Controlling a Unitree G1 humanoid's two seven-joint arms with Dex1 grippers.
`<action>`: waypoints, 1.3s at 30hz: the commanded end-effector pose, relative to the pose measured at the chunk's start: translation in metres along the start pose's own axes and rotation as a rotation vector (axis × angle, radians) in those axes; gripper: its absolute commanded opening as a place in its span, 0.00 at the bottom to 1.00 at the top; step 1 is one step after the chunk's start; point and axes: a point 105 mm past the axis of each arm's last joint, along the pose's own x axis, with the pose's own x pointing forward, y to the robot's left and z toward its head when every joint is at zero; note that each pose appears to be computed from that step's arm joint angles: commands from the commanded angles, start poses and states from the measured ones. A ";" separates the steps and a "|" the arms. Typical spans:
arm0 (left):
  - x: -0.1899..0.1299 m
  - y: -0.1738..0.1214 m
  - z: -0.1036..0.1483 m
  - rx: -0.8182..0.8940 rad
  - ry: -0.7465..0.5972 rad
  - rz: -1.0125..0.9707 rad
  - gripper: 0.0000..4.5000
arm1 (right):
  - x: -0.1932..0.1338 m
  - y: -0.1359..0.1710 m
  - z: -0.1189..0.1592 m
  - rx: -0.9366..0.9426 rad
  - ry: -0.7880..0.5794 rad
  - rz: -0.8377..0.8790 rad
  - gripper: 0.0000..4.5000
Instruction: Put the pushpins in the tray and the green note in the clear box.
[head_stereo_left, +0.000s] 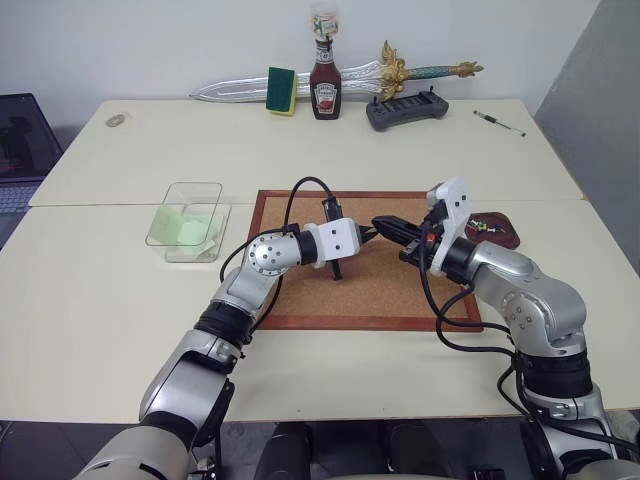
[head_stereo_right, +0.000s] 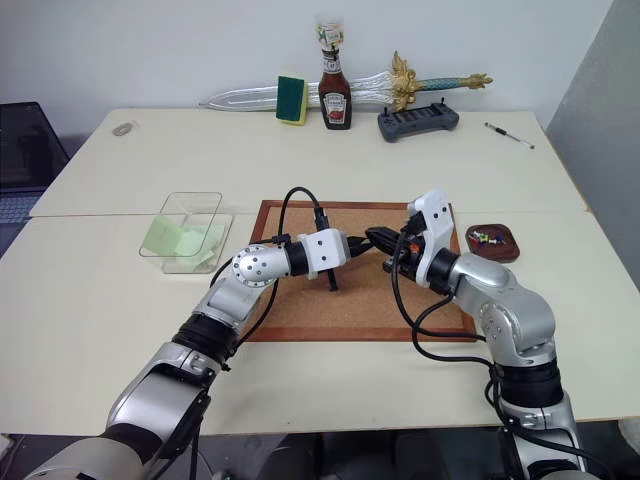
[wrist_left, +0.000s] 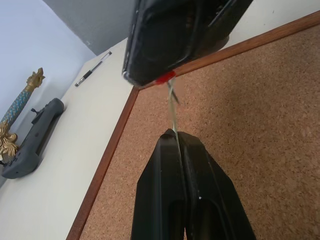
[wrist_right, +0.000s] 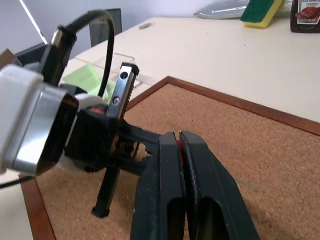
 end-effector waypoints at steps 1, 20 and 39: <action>0.000 0.001 0.011 0.056 -0.033 -0.006 0.01 | -0.001 -0.002 0.020 0.035 -0.074 -0.009 0.00; -0.010 0.000 0.005 0.002 -0.004 0.024 0.01 | -0.015 -0.048 0.043 0.108 -0.165 -0.225 0.00; -0.020 -0.003 0.030 -0.215 -0.003 0.090 0.01 | -0.089 -0.157 -0.009 -0.264 0.229 -0.714 0.00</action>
